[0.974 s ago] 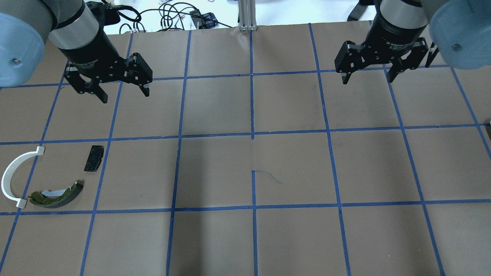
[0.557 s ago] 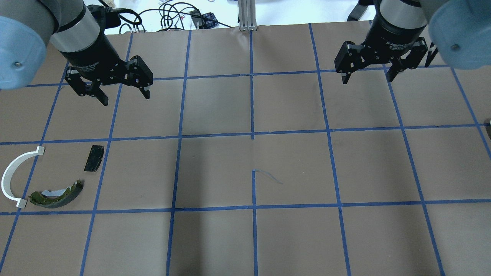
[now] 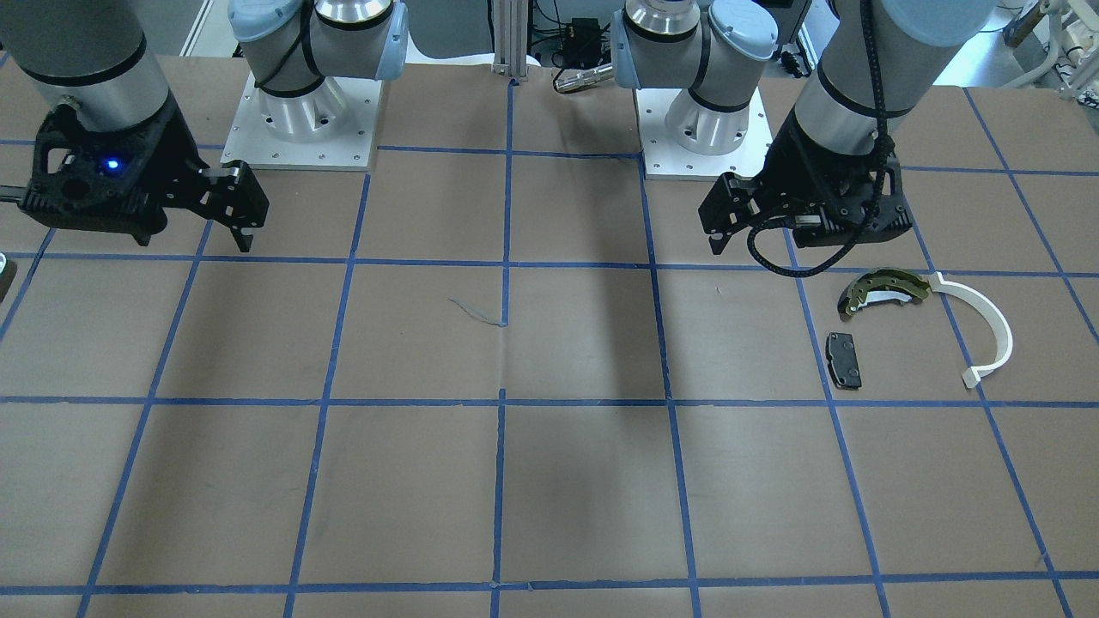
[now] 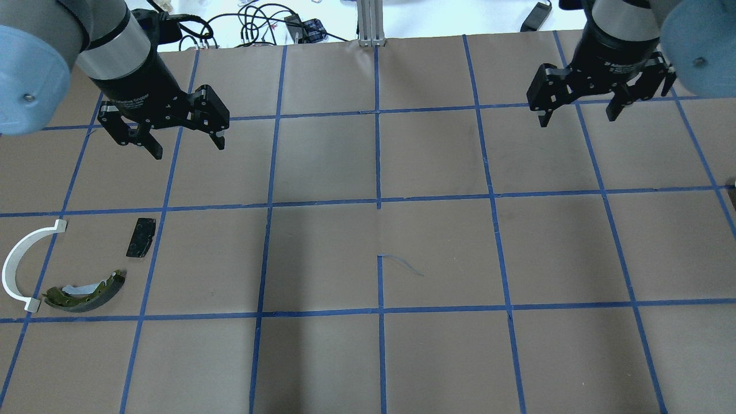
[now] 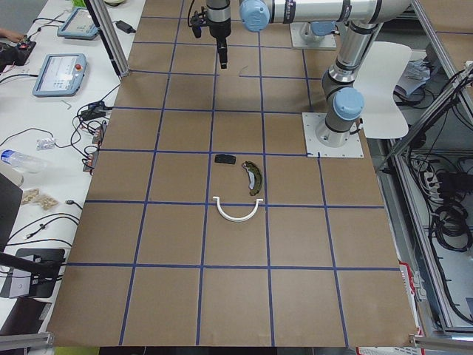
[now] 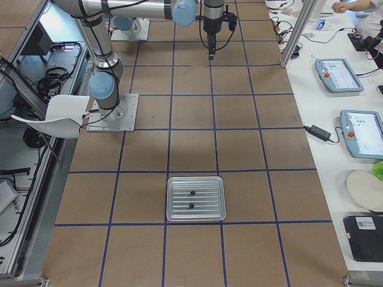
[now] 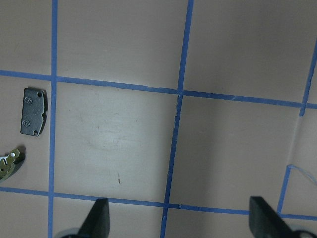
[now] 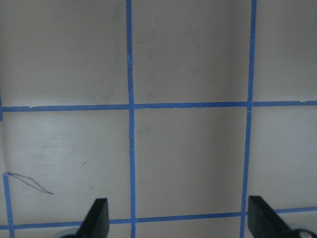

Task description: Place bearing gear from tray to pile

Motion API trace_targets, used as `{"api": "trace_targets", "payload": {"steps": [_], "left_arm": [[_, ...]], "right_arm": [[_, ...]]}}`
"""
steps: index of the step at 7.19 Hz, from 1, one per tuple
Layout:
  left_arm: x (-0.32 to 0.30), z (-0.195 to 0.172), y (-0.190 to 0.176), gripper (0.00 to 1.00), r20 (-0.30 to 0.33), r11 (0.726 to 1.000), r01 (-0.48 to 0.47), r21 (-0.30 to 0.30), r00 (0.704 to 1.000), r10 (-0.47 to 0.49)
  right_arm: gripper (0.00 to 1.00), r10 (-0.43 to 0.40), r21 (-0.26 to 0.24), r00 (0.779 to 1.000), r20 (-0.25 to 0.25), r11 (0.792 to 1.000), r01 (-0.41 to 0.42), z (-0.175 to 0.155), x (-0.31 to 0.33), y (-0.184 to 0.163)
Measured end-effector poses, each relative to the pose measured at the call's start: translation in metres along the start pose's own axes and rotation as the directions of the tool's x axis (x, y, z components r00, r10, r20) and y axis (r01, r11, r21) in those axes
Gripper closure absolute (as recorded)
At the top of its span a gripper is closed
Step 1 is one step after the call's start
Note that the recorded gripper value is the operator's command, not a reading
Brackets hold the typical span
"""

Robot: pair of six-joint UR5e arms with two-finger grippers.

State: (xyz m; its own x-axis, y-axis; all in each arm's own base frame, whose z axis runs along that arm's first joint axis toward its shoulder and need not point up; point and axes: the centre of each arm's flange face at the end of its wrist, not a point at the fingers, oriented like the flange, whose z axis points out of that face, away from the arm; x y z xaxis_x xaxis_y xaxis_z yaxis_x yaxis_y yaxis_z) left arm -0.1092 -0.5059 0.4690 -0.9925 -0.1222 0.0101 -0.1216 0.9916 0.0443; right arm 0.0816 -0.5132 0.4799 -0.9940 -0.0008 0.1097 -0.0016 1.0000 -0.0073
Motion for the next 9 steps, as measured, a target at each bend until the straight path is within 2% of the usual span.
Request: {"api": "trace_targets", "payload": {"steps": [2,3,4,6,8,9], "left_arm": [[0.0,0.0,0.0,0.0,0.0,1.0,0.0,0.0,1.0,0.0],[0.0,0.0,0.0,0.0,0.0,1.0,0.0,-0.001,1.0,0.0],[0.0,0.0,0.0,0.0,0.0,1.0,0.0,-0.001,1.0,0.0],[0.0,0.0,0.001,0.0,0.001,1.0,0.0,-0.001,1.0,0.0],[0.0,0.001,0.001,0.0,0.003,1.0,0.0,-0.002,1.0,0.0],[0.0,0.001,0.001,0.0,0.003,1.0,0.0,-0.002,1.0,0.0]], "right_arm": [[0.0,-0.059,-0.054,0.998,-0.017,0.997,0.058,0.024,0.079,-0.003],[0.0,-0.09,-0.089,0.996,-0.001,0.992,0.089,0.047,0.136,0.002],[0.0,-0.127,-0.104,0.992,0.018,0.986,0.128,0.077,0.196,0.009],[0.02,-0.219,-0.078,0.975,0.042,0.972,0.221,0.155,0.323,0.025],[0.1,-0.266,-0.042,0.962,0.056,0.962,0.269,0.24,0.43,0.04],[0.1,-0.278,-0.034,0.958,0.068,0.959,0.281,0.275,0.469,0.049]]}}
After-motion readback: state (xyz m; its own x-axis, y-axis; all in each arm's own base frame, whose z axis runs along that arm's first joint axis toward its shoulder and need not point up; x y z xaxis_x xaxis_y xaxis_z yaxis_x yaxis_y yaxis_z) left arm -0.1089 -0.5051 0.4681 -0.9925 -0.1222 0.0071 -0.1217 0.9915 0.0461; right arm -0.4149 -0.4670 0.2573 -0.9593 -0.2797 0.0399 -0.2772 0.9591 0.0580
